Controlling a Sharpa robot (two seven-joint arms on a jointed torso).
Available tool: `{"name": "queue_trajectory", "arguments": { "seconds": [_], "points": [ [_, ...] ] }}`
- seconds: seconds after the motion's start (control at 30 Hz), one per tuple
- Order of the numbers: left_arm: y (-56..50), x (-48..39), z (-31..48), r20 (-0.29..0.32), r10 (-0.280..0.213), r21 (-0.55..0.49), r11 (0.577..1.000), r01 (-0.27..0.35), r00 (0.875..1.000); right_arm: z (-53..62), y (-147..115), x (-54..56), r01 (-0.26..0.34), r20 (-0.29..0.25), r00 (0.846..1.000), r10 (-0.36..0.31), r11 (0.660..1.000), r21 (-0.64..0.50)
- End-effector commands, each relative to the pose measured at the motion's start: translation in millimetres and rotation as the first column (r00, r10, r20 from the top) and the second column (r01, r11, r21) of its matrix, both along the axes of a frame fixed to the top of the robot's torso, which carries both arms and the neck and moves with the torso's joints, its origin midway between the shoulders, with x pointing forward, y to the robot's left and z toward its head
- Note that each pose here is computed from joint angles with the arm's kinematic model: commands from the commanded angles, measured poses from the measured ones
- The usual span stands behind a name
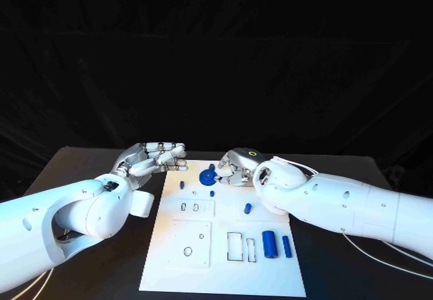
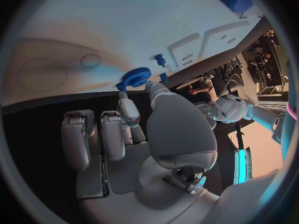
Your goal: Assemble the parts on the task board
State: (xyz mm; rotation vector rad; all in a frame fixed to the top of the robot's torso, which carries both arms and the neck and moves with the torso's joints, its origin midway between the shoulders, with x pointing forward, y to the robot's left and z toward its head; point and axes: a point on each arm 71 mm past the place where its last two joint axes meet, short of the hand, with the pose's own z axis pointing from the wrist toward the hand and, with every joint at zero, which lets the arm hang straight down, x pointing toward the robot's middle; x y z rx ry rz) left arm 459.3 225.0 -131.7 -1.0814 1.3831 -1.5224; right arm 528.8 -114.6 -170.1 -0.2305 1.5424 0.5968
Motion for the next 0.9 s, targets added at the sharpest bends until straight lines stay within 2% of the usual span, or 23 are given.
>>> {"name": "queue_trajectory", "arguments": {
  "seconds": [0.03,0.2,0.33,0.43,0.67,0.9],
  "points": [
    [-0.1,0.3,1.0,0.003,-0.011,-0.006,1.0,0.011,1.0,10.8,-16.7,-5.5,-0.024,0.0,1.0,0.024,0.991,0.13],
    [3.9,2.2,0.2,0.004,0.0,-0.003,1.0,0.0,1.0,17.9,-58.5,-12.7,-0.014,-0.085,0.996,0.033,0.976,0.215],
    [4.0,3.5,-0.4,0.004,0.002,-0.002,1.0,-0.002,1.0,18.3,-94.3,-15.3,0.008,-0.156,0.987,0.033,0.967,0.255],
    [2.4,4.2,-0.7,0.004,-0.003,-0.004,1.0,0.003,1.0,16.4,-120.6,-13.9,0.047,-0.205,0.979,0.016,0.953,0.299],
    [0.8,5.2,-1.7,-0.001,-0.009,-0.005,1.0,0.009,1.0,5.7,-160.8,-12.2,0.121,-0.229,0.972,-0.051,0.945,0.303],
    [-0.4,5.4,-2.2,-0.003,-0.015,-0.006,1.0,0.014,1.0,-2.9,-169.3,-10.6,0.141,-0.202,0.975,-0.092,0.96,0.24]
  ]
}}
